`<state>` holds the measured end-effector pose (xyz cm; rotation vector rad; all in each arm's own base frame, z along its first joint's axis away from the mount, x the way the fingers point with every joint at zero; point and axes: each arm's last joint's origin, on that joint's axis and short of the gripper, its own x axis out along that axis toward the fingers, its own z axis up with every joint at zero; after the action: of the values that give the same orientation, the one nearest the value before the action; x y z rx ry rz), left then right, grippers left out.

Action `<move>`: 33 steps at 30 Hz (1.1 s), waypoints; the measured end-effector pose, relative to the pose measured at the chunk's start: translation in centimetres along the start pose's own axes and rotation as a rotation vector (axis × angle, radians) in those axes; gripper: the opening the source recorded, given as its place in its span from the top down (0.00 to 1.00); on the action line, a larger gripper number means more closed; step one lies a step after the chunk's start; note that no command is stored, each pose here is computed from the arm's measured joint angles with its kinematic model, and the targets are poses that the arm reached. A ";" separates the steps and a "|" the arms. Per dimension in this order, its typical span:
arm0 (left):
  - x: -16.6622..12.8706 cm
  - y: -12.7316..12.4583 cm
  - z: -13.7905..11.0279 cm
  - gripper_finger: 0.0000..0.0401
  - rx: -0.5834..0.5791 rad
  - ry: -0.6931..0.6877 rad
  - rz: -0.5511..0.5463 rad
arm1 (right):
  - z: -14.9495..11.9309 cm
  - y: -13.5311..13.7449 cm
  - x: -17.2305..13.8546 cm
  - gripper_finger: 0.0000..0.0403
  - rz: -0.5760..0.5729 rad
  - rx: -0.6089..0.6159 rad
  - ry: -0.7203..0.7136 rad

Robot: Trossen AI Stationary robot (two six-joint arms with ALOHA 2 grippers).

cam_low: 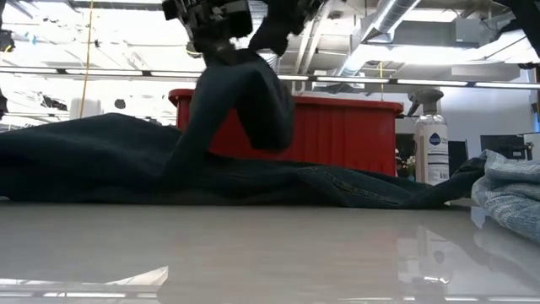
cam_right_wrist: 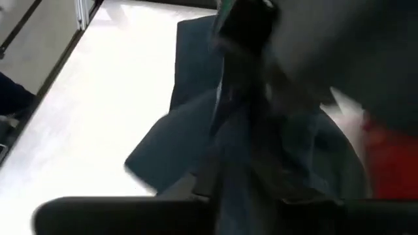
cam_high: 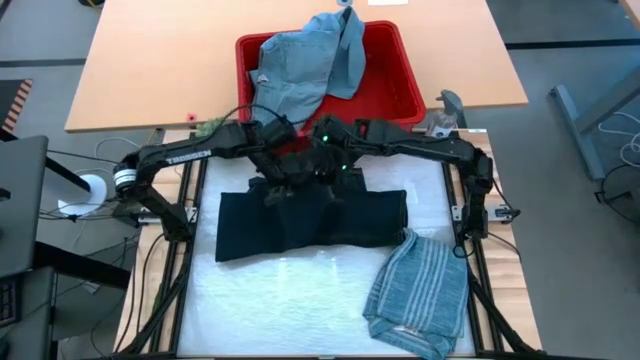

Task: Fold Laundry from Bin
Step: Fold the blue denim pants

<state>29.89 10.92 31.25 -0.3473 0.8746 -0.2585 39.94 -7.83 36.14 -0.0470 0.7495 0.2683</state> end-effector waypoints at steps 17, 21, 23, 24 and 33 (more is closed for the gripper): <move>-18.2 -13.2 -9.4 1.00 -0.209 -0.483 0.288 | 0.3 -0.6 -9.3 0.71 -0.049 0.164 0.159; -21.5 -16.1 -12.8 1.00 -0.249 -0.656 0.256 | 0.1 -1.5 -10.0 0.71 -0.043 0.195 0.119; -23.1 -17.5 -14.6 1.00 -0.259 -0.739 0.231 | 0.3 -1.5 -9.8 0.71 -0.014 0.190 0.092; -23.8 -18.2 -15.4 1.00 -0.260 -0.782 0.224 | 0.4 -1.5 -9.4 0.71 0.012 0.180 0.070; -27.8 -22.1 -22.0 1.00 -0.289 -0.966 0.173 | -2.3 -2.3 -2.7 0.74 0.177 0.191 0.069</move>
<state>-6.28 -3.45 46.54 -0.5896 -0.0225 0.2038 37.14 -10.97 36.13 0.1922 0.8464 0.3636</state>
